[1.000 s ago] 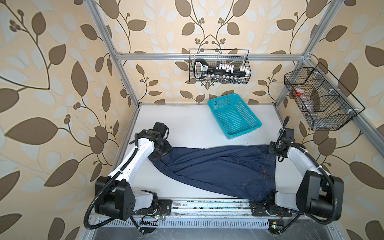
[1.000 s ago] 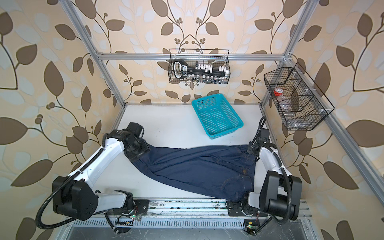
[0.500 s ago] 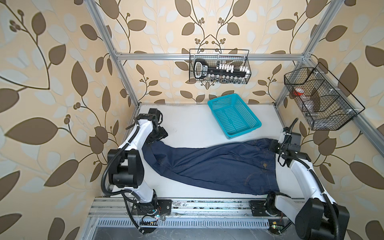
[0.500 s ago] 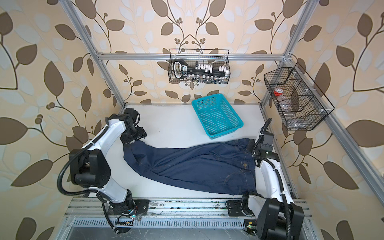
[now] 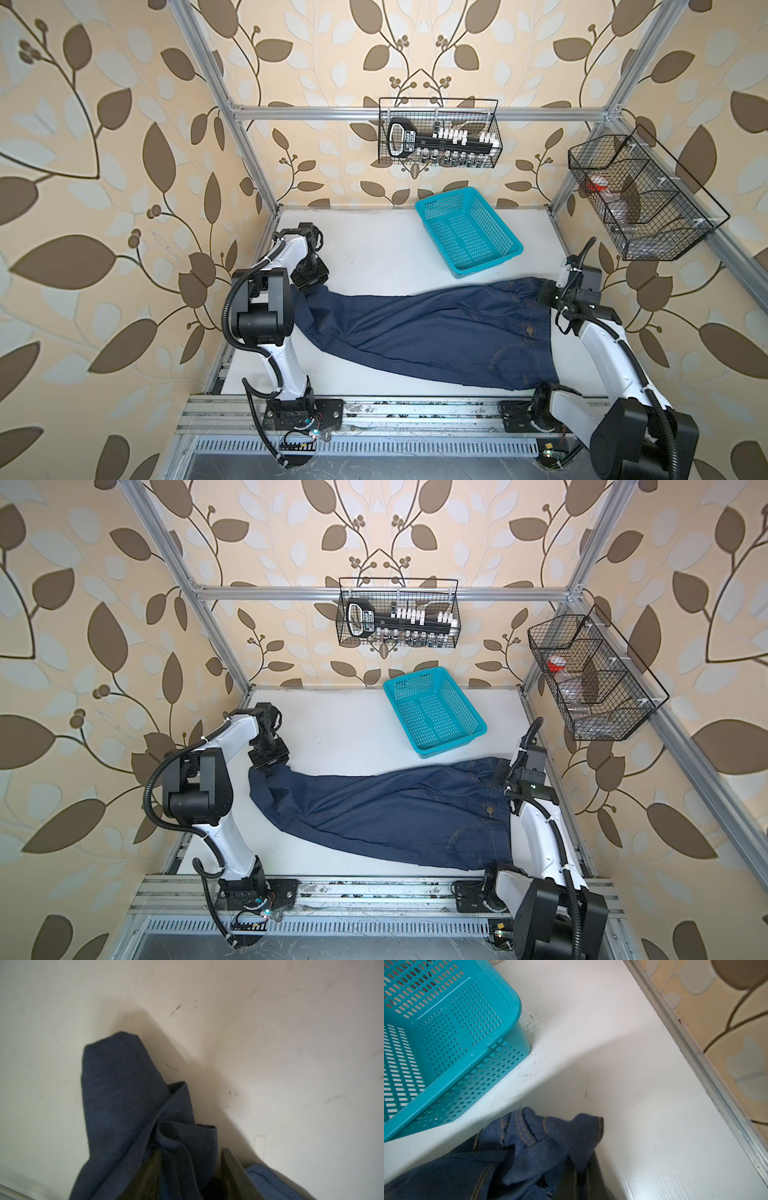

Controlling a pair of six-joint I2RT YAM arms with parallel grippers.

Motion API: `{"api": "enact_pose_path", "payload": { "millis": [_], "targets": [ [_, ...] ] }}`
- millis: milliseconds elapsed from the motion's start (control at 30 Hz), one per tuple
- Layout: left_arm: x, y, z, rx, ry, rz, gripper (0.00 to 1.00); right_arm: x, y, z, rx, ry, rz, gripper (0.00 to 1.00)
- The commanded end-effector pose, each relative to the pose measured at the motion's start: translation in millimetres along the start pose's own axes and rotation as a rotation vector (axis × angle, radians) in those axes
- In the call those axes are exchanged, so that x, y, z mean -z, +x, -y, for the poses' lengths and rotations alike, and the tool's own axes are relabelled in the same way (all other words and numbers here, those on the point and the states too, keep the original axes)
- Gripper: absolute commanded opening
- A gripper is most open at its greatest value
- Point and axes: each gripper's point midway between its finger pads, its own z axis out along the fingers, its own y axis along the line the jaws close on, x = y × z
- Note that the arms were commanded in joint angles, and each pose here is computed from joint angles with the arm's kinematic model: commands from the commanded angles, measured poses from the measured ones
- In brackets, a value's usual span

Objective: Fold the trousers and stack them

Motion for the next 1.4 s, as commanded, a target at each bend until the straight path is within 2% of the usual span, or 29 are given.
{"api": "enact_pose_path", "payload": {
  "millis": [0, 100, 133, 267, 367, 467, 533, 633, 733, 933, 1167, 1367],
  "targets": [
    [11.5, -5.5, 0.8, -0.008, 0.011, 0.018, 0.21, 0.1, -7.0, -0.9, 0.004, -0.001, 0.017, 0.0],
    [31.2, -14.6, -6.6, -0.017, -0.009, 0.053, 0.03, 1.5, -10.2, 0.2, 0.004, 0.007, 0.021, 0.0],
    [43.7, -20.7, -11.3, -0.02, -0.024, 0.085, 0.0, 2.8, -12.5, 0.9, 0.004, 0.014, 0.024, 0.0],
    [111.8, -42.4, -40.5, 0.013, -0.082, 0.27, 0.0, 10.0, -27.2, 5.9, 0.009, 0.053, 0.05, 0.0],
    [152.8, -41.5, -66.3, 0.042, -0.12, 0.376, 0.0, 16.4, -37.0, 13.5, 0.028, 0.106, 0.061, 0.0],
    [179.0, -33.2, -92.2, 0.069, -0.174, 0.46, 0.0, 21.5, -43.0, 21.2, 0.07, 0.163, 0.075, 0.0],
    [184.7, -29.5, -100.3, 0.077, -0.183, 0.497, 0.02, 23.6, -47.4, 22.2, 0.094, 0.181, 0.085, 0.0],
    [171.1, -31.3, -92.9, 0.076, -0.144, 0.486, 0.03, 22.7, -56.0, 16.4, 0.105, 0.164, 0.1, 0.0],
    [151.2, -48.9, -73.5, 0.06, -0.11, 0.461, 0.05, 18.5, -62.9, 15.7, 0.12, 0.166, 0.107, 0.0],
    [92.1, -88.8, -37.8, -0.019, -0.144, 0.343, 0.08, -12.4, -48.4, 29.9, 0.195, 0.241, -0.002, 0.0],
    [63.0, -121.2, -11.2, -0.063, -0.152, 0.36, 0.11, -43.5, -38.8, 30.0, 0.228, 0.234, -0.058, 0.0],
    [37.6, -126.1, 14.7, -0.136, -0.139, 0.352, 0.12, -72.2, -24.3, 17.3, 0.241, 0.157, -0.123, 0.0]
  ]
}}
